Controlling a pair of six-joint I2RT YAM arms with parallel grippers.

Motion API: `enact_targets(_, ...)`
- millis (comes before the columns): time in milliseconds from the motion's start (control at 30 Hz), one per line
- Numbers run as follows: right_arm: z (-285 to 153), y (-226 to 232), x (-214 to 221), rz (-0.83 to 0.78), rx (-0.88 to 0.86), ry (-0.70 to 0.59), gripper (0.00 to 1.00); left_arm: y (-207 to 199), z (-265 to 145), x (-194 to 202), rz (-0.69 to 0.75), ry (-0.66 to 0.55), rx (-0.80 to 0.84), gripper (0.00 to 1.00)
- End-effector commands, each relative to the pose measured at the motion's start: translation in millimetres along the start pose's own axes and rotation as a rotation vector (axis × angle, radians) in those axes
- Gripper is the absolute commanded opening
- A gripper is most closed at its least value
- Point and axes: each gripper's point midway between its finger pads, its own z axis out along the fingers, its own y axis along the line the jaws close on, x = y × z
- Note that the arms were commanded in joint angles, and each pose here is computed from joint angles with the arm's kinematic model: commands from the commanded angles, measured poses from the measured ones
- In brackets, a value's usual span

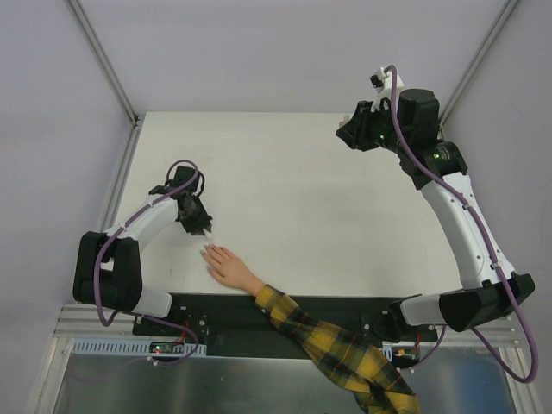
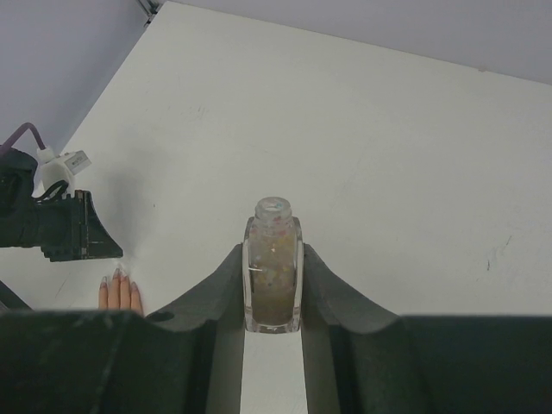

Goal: Paint the nails

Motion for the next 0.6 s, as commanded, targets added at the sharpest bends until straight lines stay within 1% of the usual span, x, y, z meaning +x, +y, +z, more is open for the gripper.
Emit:
enact_targets(0, -13, 9, -22, -0.009, -0.029, -0.085, 0.0, 8, -4, 8, 0.003, 0.03, -0.019, 0.0)
enact_targets(567, -9, 7, -23, -0.01, -0.023, -0.078, 0.01, 19, 5, 6, -0.022, 0.035, -0.1, 0.0)
